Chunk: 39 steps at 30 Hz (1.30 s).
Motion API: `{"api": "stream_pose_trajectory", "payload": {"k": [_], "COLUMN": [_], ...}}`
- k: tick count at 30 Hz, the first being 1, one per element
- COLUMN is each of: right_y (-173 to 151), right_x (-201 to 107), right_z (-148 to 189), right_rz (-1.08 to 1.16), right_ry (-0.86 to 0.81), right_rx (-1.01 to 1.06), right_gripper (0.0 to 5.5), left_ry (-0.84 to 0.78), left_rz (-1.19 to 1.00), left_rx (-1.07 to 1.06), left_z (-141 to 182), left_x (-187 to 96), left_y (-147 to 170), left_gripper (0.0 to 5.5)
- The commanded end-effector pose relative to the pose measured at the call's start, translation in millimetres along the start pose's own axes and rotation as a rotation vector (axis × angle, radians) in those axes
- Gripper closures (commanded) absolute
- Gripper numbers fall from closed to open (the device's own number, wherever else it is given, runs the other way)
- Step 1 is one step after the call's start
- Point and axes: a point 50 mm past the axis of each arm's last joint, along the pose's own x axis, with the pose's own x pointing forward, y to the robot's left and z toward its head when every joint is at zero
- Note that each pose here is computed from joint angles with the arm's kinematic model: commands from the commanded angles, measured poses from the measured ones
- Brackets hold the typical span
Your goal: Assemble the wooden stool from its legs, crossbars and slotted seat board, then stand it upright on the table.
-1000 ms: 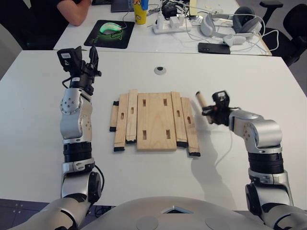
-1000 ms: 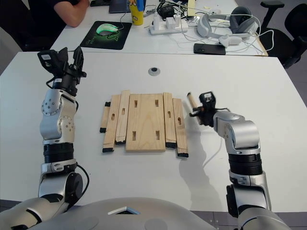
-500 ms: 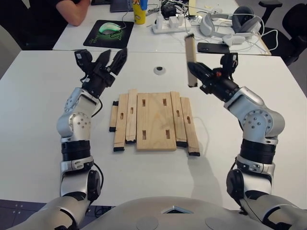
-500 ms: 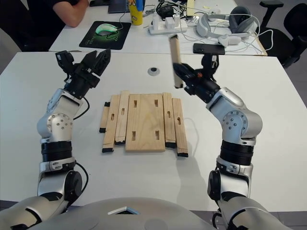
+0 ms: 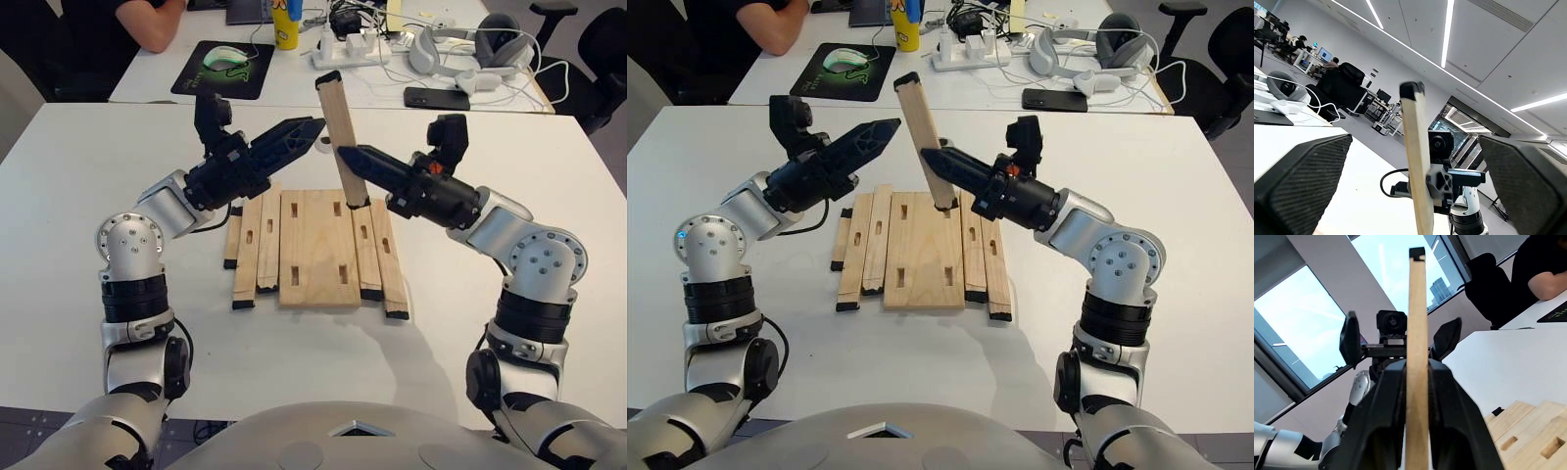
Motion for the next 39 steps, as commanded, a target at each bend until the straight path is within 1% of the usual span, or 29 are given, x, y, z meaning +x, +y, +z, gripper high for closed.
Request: {"api": "stream_pose_trajectory", "payload": {"k": [1,6,9,16,19,20,25,26,31,38,39], "right_y": [7,9,9,13,14,14,15,16,17,18,18], "right_x": [0,1,0,-12,-13,-13,-12,-11,-15,-19,-19], "right_z": [-8,-13,-13,-18,-18,-17,-15,-16,-21,-25,-25], "right_rz": [0.046,0.063,0.068,0.074,0.076,0.077,0.098,0.103,0.098,0.104,0.105], "right_ry": [0.060,0.075,0.074,0.118,0.120,0.118,0.121,0.123,0.169,0.196,0.196], "right_rx": [-0.004,0.000,-0.001,0.000,0.001,0.000,0.006,0.008,0.005,0.014,0.014], "right_gripper": [5.08,5.08,5.08,5.08,5.08,5.08,5.08,5.08,5.08,5.08,5.08], "left_ry": [0.038,0.119,0.127,0.100,0.117,0.131,0.165,0.165,0.173,0.147,0.143], "left_rz": [-0.031,-0.069,-0.061,-0.057,-0.068,-0.075,-0.085,-0.083,-0.080,-0.084,-0.086], "left_rx": [-0.027,-0.068,-0.076,-0.044,-0.051,-0.054,-0.069,-0.070,-0.042,-0.027,-0.024], "left_z": [-1,-16,-19,-10,-14,-16,-26,-27,-27,-26,-26], "left_x": [6,4,0,-5,-6,-6,-8,-8,-8,-8,-7], "left_y": [-5,-11,-11,-13,-14,-15,-18,-18,-19,-20,-20], "left_gripper": [0.73,0.73,1.12,1.97,2.31,2.57,3.21,3.26,4.05,4.99,5.05]}}
